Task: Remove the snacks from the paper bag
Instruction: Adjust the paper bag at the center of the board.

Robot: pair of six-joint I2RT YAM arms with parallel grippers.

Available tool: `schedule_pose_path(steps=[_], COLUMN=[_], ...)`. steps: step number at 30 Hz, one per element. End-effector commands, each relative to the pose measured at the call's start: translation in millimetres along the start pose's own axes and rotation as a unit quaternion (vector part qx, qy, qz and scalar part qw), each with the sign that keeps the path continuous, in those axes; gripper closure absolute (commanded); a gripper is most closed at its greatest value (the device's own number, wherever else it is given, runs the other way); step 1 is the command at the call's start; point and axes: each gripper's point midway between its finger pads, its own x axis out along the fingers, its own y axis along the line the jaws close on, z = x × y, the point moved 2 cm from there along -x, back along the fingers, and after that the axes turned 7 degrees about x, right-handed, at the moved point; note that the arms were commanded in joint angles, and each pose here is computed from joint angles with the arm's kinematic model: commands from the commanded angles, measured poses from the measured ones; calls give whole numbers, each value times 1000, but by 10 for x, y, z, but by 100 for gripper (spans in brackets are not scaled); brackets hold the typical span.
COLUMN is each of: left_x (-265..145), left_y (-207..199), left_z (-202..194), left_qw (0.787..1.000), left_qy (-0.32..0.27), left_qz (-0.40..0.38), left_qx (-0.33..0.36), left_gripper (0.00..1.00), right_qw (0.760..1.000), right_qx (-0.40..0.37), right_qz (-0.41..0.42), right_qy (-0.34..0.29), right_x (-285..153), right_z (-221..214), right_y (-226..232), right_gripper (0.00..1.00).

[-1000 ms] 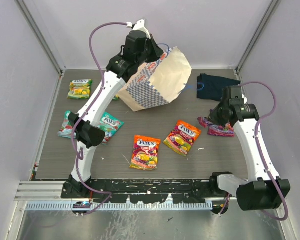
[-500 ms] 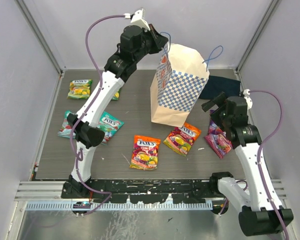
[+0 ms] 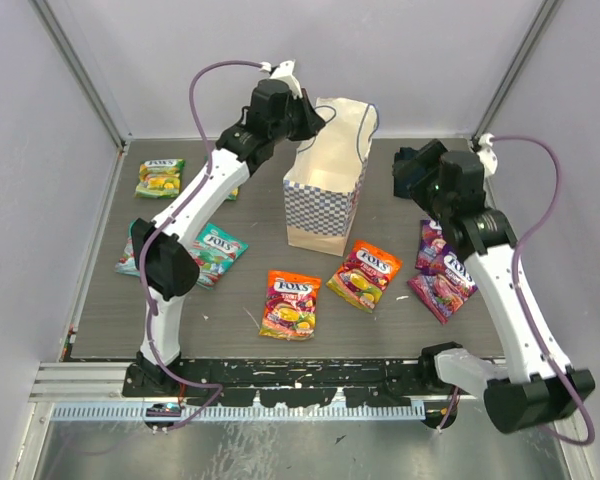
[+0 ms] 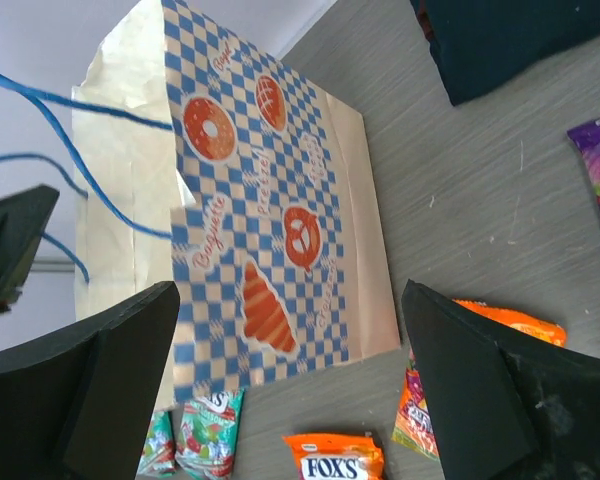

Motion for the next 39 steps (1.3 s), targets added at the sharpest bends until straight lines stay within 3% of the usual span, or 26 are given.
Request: schedule_pose_path(steps=[1, 9, 14, 18, 21, 25, 26, 33, 39], left_x=[-424, -496, -503, -439, -375, -150, -71, 463, 656], left_y=[-154, -95, 47, 191, 311, 457, 463, 616, 597], left_z=[619, 605, 682, 740, 803, 819, 816, 715, 754], left_qw=[997, 997, 997, 997, 997, 996, 996, 994, 986], left_qy=[-76, -66, -67, -67, -73, -78, -80, -101, -135], left_qz=[-21, -12, 6, 18, 27, 33, 22, -48, -96], left_qx=[20, 38, 37, 31, 19, 11, 17, -11, -36], left_gripper=[100, 100, 100, 100, 100, 100, 100, 100, 100], right_qw=[999, 995, 990, 987, 986, 984, 984, 984, 986], right_qx=[-34, -92, -126, -134, -141, -149, -146, -81, -64], right_qz=[-12, 34, 22, 23, 20, 19, 21, 50, 68], right_qy=[4, 25, 64, 83, 86, 97, 104, 151, 139], right_x=[244, 487, 673, 763, 770, 713, 683, 409, 313], right_z=[89, 108, -8, -78, -76, -162, -233, -993, -1249], right_y=[257, 786, 816, 843, 880, 977, 1001, 1265, 1460], right_gripper=[0, 2, 15, 21, 44, 96, 99, 99, 98])
